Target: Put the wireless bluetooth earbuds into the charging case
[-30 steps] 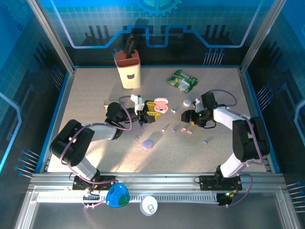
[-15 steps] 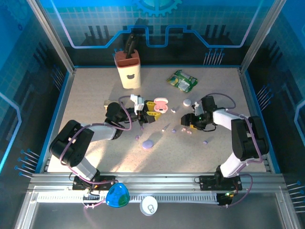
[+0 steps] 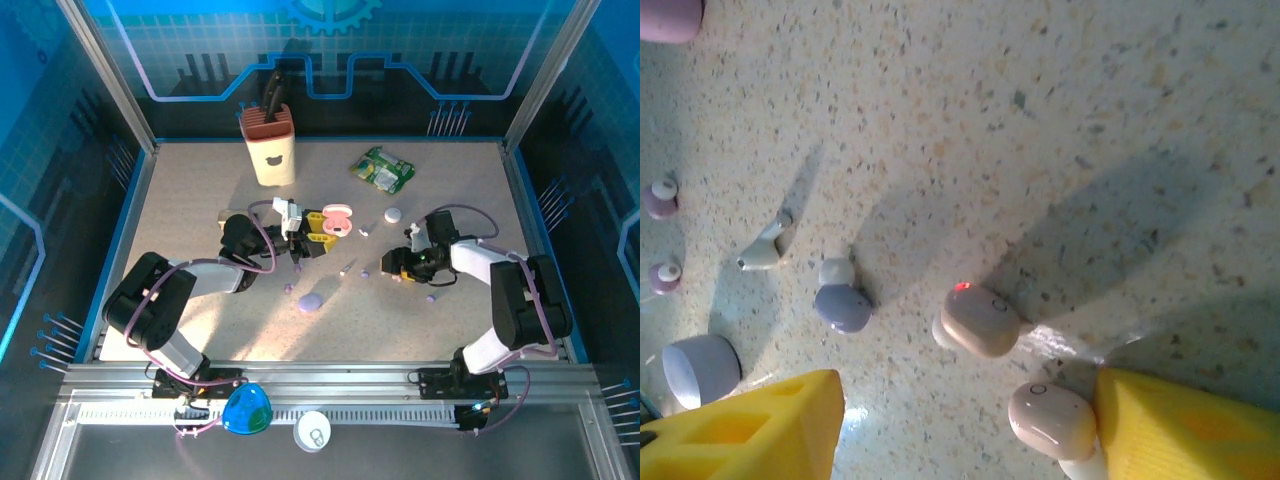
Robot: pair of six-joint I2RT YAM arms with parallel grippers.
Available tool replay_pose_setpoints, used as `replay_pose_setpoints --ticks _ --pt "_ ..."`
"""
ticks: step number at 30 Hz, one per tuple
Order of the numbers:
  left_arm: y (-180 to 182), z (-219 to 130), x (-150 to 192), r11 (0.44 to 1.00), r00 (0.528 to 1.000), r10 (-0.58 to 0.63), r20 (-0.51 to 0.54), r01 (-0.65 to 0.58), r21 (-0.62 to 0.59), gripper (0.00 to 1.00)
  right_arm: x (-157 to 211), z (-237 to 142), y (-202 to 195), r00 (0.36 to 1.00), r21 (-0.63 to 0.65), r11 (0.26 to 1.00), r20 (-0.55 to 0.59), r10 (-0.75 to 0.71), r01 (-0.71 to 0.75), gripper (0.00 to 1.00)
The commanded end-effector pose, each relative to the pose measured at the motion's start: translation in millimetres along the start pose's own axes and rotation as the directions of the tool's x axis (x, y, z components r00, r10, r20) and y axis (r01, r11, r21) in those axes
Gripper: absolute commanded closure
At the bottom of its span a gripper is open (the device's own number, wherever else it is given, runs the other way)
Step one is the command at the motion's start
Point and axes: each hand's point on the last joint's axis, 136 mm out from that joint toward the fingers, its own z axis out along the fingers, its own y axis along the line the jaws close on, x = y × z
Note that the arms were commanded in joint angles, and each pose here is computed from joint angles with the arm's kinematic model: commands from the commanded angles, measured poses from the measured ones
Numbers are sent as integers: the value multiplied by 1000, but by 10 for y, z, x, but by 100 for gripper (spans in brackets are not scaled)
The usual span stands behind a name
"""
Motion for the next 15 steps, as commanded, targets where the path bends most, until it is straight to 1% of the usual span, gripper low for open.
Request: replay_pose_setpoints --ticks 1,5,8,15 --pt "-67 -20 -107 999 999 32 21 -33 26 61 201 -5 54 998 -25 999 -57 32 -33 37" --pt "-57 -15 -117 999 999 33 22 -34 27 61 229 -19 54 997 -16 999 -66 44 -46 39" --pt "-63 -17 -114 999 999 32 21 -32 29 61 232 -63 30 998 13 999 -57 40 -39 37" --pt "-64 -17 -104 999 999 28 19 -29 31 61 53 -158 64 1000 48 999 -17 -26 27 35"
